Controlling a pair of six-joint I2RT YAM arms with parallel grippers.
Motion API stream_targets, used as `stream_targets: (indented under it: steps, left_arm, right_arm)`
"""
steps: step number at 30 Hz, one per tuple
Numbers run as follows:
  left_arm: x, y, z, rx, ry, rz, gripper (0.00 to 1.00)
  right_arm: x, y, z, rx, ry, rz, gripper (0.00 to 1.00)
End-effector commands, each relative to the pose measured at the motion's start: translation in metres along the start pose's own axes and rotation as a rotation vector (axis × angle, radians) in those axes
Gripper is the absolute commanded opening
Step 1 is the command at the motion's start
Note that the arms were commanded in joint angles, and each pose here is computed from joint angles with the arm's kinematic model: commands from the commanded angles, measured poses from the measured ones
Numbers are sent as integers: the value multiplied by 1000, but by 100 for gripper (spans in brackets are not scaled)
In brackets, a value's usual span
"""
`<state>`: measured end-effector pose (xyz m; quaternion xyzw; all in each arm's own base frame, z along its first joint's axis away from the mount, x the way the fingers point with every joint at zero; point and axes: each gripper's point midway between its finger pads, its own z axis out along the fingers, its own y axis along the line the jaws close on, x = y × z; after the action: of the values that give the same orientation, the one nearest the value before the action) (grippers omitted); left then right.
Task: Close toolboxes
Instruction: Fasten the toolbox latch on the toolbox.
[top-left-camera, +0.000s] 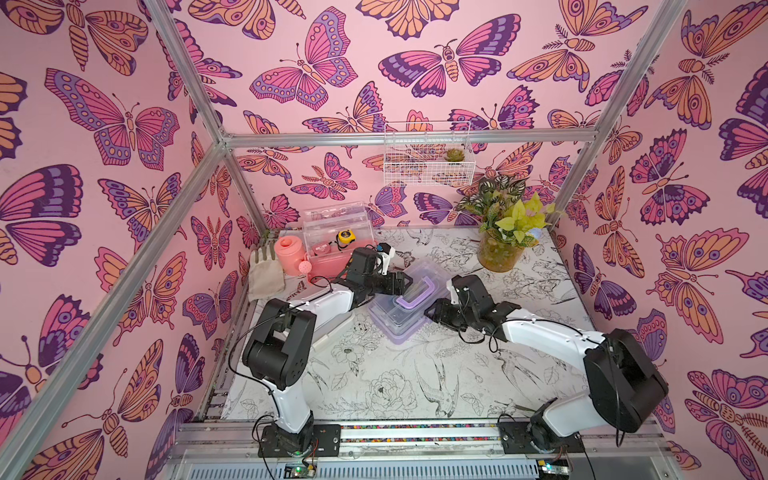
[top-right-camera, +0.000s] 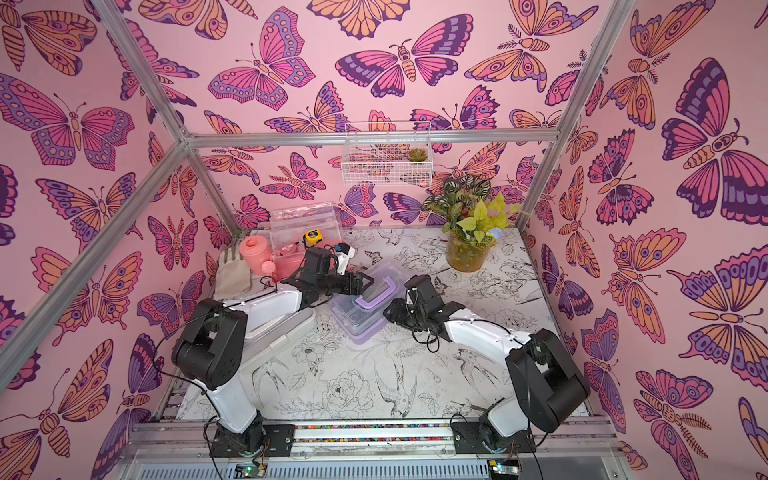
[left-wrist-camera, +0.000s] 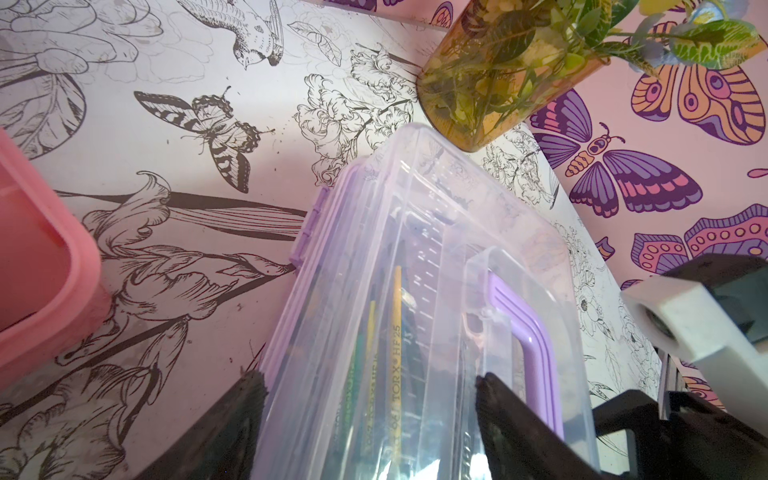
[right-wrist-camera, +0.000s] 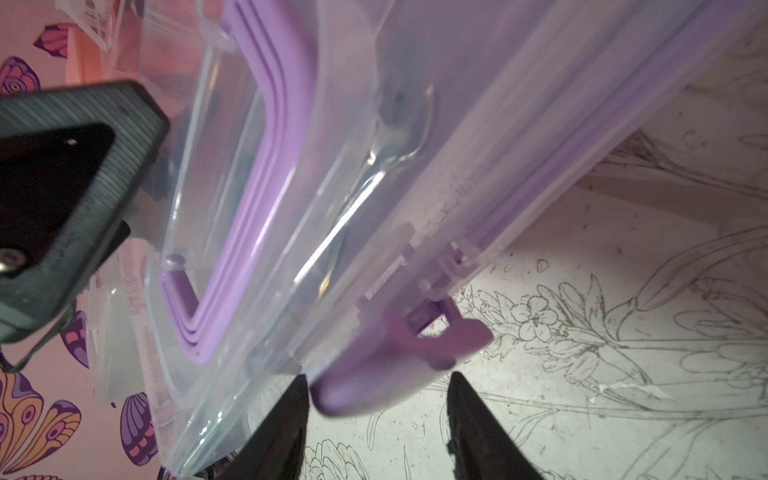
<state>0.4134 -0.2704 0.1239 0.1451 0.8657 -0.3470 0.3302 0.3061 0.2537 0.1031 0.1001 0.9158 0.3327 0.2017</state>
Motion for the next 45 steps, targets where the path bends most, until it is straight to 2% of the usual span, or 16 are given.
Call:
stream_targets:
  steps: [1, 6, 14, 22, 31, 39, 45]
  left_arm:
    - [85, 40, 6, -118, 256, -120, 81]
    - [84, 40, 6, -115, 256, -119, 81]
    - [84, 42, 7, -118, 256, -122, 81]
    - [87, 42, 8, -116, 264, -127, 81]
    - [88, 43, 7, -118, 266, -128, 81]
    - [89, 42, 7, -116, 267, -130, 81]
    - [89, 43, 7, -119, 266, -129, 81]
  right_arm:
    - [-31, 26, -11, -97, -126, 17, 56]
    - [-30, 28, -5, -119, -116, 25, 57]
    - [-26, 33, -1, -164, -102, 61, 46]
    - [-25, 39, 5, -172, -99, 44, 46]
    - [-31, 30, 8, -163, -154, 95, 37]
    - [-25, 22, 14, -130, -121, 132, 43]
    - [-22, 17, 16, -111, -108, 145, 43]
